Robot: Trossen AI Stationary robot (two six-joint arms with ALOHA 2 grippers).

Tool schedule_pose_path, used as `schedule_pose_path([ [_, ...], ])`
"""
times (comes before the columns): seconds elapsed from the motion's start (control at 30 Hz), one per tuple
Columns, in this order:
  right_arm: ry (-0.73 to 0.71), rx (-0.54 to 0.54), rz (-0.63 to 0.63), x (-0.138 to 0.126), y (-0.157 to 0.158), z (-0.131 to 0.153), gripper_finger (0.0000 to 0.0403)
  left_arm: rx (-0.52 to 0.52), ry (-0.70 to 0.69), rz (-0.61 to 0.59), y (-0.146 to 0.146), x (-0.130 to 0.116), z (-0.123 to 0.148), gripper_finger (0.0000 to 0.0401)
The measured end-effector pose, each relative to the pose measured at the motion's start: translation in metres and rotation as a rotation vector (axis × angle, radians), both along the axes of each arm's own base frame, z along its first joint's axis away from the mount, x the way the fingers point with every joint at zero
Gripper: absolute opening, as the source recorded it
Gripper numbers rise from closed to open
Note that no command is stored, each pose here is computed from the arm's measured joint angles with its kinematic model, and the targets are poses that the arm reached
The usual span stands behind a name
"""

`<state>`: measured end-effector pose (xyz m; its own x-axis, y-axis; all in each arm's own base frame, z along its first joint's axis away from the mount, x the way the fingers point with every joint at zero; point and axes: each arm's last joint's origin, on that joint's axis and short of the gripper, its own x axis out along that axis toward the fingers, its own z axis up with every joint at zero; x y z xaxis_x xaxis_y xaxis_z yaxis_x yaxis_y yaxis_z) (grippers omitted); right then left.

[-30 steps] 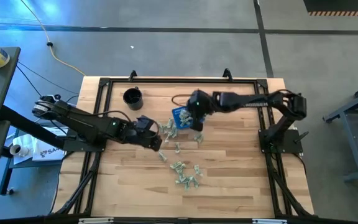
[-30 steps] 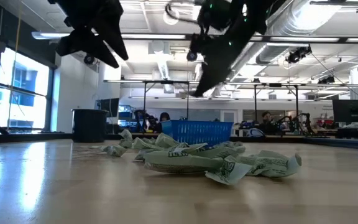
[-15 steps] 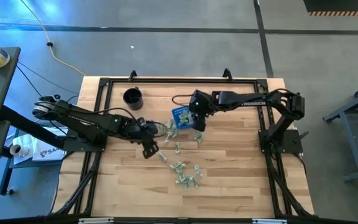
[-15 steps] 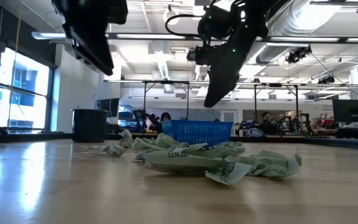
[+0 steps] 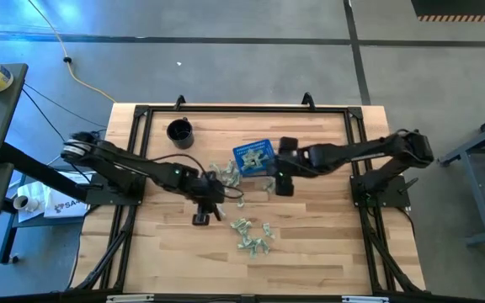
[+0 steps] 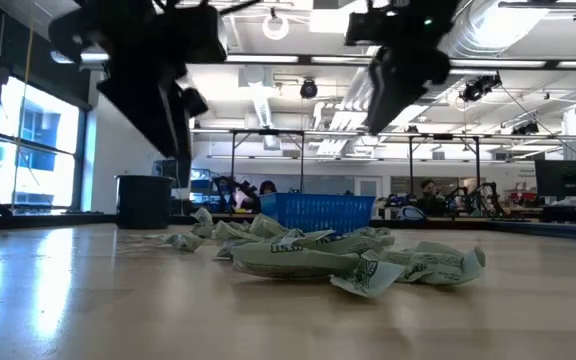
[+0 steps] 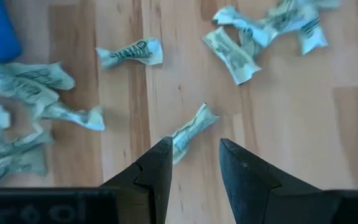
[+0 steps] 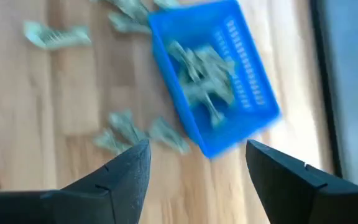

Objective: Pick and place Stevia / Truvia into bins
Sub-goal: Put the green stevia packet into the blue bin

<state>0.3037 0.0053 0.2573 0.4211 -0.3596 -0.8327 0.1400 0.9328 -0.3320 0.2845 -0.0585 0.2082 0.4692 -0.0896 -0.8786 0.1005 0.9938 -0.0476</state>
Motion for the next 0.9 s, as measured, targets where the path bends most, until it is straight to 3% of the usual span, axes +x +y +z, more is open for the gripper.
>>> schedule_pose_path([
  [0.2, -0.024, 0.007, -0.136, -0.036, 0.017, 0.005, 0.0253, 0.024, 0.076, -0.080, -0.002, 0.005, -0.019, 0.0168],
  [0.4, -0.065, 0.087, -0.274, -0.064, 0.022, -0.007, 0.0253, 0.081, 0.030, -0.217, -0.003, 0.010, -0.021, 0.0168],
  [0.57, -0.061, 0.119, -0.318, -0.078, 0.026, -0.019, 0.0253, 0.132, -0.004, -0.293, -0.003, 0.013, -0.022, 0.0168],
  [0.77, -0.052, 0.128, -0.329, -0.081, 0.028, -0.027, 0.0255, 0.156, 0.041, -0.316, -0.004, 0.019, -0.039, 0.0174],
  [0.9, -0.053, 0.130, -0.332, -0.081, 0.028, -0.027, 0.0255, 0.174, 0.056, -0.237, -0.003, 0.019, -0.041, 0.0193],
])
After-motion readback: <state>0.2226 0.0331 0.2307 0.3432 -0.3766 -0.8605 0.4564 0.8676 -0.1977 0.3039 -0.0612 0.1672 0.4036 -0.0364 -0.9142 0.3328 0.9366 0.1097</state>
